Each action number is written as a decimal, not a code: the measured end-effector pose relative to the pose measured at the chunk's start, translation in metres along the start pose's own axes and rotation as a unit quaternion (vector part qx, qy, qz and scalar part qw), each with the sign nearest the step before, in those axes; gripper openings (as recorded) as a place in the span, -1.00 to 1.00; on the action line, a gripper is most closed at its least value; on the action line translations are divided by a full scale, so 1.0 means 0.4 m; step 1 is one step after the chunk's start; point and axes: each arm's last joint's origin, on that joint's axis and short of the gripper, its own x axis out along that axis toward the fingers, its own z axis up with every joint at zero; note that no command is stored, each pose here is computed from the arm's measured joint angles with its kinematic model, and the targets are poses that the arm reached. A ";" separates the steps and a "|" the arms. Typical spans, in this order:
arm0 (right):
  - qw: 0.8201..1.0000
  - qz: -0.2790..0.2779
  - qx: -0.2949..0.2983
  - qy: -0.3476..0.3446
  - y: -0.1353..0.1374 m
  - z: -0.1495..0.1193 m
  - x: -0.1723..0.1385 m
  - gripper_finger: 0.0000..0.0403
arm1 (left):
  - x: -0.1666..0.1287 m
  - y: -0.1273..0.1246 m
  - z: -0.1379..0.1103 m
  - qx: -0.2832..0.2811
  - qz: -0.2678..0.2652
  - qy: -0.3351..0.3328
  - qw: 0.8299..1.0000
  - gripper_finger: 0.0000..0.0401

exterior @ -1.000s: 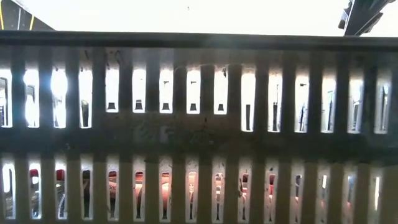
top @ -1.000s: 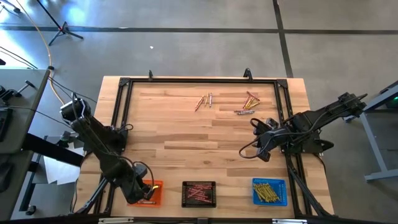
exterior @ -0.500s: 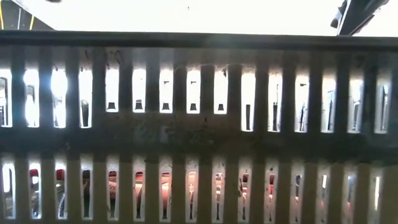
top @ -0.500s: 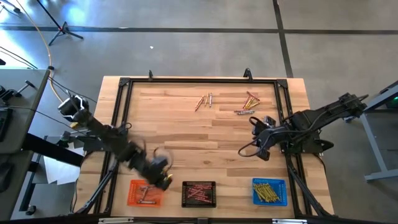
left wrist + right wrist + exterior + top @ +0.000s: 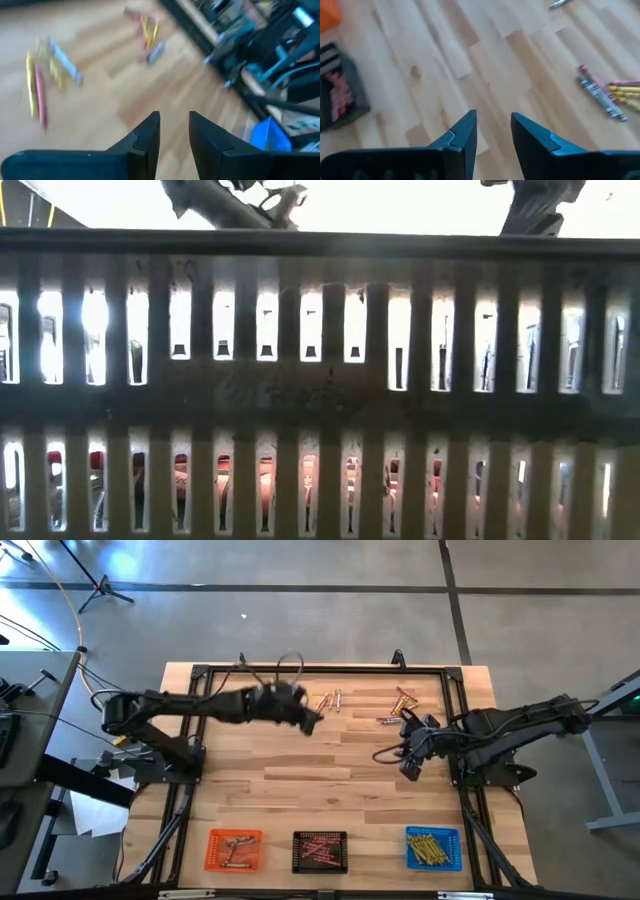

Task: Sort crayons
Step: Put the gray crayon into the orange bin

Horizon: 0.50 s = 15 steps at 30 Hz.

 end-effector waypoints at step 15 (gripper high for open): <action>0.994 -0.058 0.084 -0.025 -0.078 0.052 0.019 -0.48 | 0.269 0.131 0.136 0.089 0.118 0.079 0.986 -0.56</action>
